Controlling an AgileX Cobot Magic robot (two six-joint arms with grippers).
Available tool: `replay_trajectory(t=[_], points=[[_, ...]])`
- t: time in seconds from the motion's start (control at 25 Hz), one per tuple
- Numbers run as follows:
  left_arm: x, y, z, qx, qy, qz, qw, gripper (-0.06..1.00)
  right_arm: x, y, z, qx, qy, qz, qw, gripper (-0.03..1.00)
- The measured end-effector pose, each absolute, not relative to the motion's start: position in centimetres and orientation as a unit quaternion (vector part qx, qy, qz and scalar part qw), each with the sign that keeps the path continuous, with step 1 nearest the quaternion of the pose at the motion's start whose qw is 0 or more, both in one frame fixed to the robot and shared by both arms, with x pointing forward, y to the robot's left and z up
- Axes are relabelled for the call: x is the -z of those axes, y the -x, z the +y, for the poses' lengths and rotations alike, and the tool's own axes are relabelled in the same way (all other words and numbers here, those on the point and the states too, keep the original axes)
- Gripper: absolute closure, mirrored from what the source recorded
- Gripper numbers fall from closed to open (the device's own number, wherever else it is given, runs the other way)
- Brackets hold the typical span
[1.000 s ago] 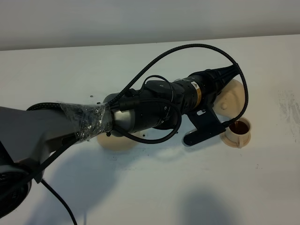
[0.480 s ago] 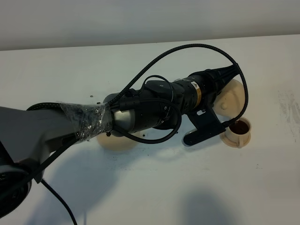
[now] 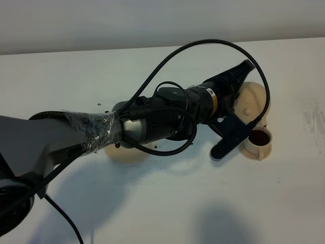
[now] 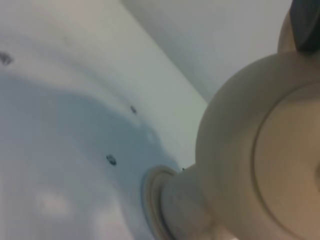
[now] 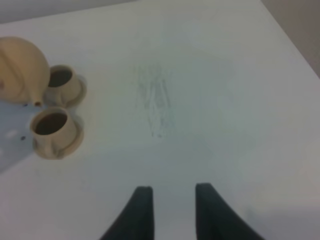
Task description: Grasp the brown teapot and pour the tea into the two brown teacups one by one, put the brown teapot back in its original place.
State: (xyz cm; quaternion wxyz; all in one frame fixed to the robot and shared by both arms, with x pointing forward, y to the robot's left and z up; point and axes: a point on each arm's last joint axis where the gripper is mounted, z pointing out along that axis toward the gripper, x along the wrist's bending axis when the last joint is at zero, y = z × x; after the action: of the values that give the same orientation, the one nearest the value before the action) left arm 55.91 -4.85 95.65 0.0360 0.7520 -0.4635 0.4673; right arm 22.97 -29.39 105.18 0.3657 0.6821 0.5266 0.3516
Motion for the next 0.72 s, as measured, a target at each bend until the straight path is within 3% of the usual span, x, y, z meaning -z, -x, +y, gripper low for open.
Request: replay_trajectory(t=[0.4, 0.72], points=[[-96.0, -55.9, -4.7, -0.451, -0.828, -0.312, 0.118, 0.83, -105.2, -23.0, -29.4, -0.352, -0.682, 0.527, 0.366, 0.74], [-102.0, -55.0, -3.1, -0.439, -0.864, -0.077, 0.236, 0.83, -105.2, -23.0, -29.4, -0.352, -0.682, 0.527, 0.366, 0.74]])
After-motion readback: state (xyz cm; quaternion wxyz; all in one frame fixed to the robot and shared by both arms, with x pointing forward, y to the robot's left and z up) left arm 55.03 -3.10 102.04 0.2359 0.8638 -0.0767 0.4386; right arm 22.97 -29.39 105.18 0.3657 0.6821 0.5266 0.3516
